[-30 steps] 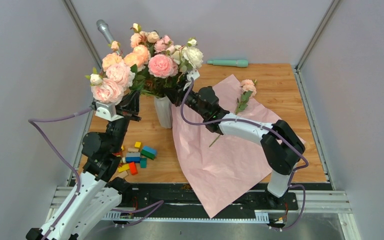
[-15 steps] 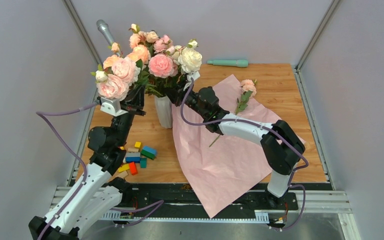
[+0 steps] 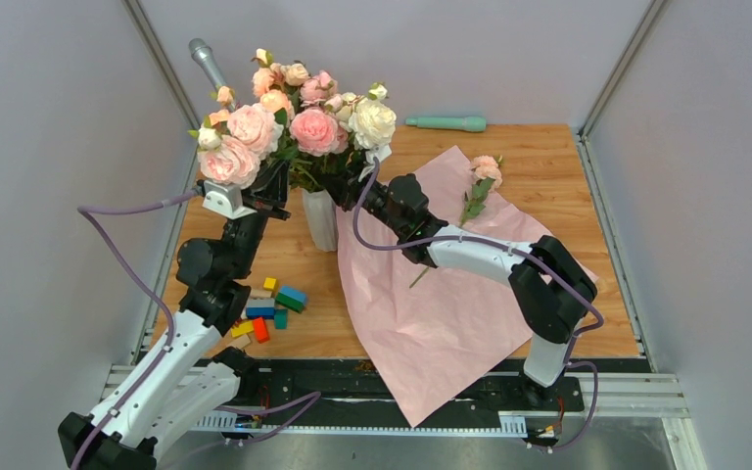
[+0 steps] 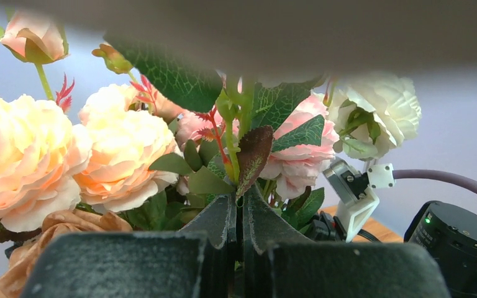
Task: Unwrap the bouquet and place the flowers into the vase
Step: Insert the fake flower into the vase.
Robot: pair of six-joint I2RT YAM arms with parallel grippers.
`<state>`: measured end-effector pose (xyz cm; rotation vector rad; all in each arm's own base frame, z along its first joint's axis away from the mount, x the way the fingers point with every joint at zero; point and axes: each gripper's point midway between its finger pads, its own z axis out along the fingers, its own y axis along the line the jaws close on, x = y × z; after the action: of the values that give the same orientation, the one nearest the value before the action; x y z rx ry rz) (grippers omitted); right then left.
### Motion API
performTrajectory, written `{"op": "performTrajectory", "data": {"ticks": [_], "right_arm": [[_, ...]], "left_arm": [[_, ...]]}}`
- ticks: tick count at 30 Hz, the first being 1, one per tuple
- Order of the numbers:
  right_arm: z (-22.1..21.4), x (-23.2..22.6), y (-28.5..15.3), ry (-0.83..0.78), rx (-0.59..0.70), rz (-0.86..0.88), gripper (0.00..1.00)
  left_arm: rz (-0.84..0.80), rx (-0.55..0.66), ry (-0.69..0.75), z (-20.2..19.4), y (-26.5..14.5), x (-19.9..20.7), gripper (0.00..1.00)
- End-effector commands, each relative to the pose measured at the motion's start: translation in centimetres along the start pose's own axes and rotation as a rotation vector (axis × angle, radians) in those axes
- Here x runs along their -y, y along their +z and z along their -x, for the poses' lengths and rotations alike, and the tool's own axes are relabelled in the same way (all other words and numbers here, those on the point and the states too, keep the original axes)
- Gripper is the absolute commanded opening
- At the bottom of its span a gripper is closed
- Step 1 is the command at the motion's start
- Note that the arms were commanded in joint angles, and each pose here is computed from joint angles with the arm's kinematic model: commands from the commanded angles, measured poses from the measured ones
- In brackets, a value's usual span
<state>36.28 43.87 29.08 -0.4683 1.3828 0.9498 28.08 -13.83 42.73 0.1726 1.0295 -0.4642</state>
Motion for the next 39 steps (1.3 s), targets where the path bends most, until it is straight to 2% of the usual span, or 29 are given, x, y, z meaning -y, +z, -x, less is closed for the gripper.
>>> {"op": "performTrajectory", "data": {"ticks": [1,6,9,10,11,12,13,17,19,39], "right_arm": [[-0.3,-2.4,-0.4,0.027,-0.013,0.058,0.00],[-0.5,-2.5,-0.5,0.027,-0.017,0.057,0.00],[-0.6,-2.5,-0.5,0.026,-0.022,0.056,0.00],[-0.7,-2.6,-0.5,0.025,-0.023,0.056,0.00],[-0.7,-2.6,-0.5,0.025,-0.024,0.057,0.00],[-0.7,-2.6,-0.5,0.023,-0.025,0.055,0.00],[-0.7,-2.6,-0.6,0.023,-0.024,0.056,0.00],[-0.7,-2.7,-0.5,0.024,-0.025,0.057,0.00],[-0.7,-2.7,-0.6,0.024,-0.025,0.057,0.00],[-1.5,-2.7,-0.6,0.012,-0.042,0.052,0.00]], "left_arm": [[0.052,-0.239,0.010,-6.6,-1.3,-1.2,0.00],[0.083,-0.306,0.002,-8.1,-1.9,-1.7,0.00],[0.088,-0.324,-0.018,-7.5,-1.7,-1.5,0.00],[0.085,-0.303,-0.025,-6.1,-1.1,-1.4,0.00],[0.085,-0.333,-0.024,-6.4,-1.1,-1.3,0.00],[0.080,-0.306,-0.026,-4.6,-0.3,-1.1,0.00],[0.076,-0.330,-0.025,-4.6,-0.3,-1.0,0.00],[0.069,-0.296,-0.023,-1.7,1.2,-0.7,0.00],[0.070,-0.299,-0.021,-1.5,1.5,-0.7,0.00],[0.085,-0.518,-0.035,-11.0,-1.4,-1.2,0.00]]}}
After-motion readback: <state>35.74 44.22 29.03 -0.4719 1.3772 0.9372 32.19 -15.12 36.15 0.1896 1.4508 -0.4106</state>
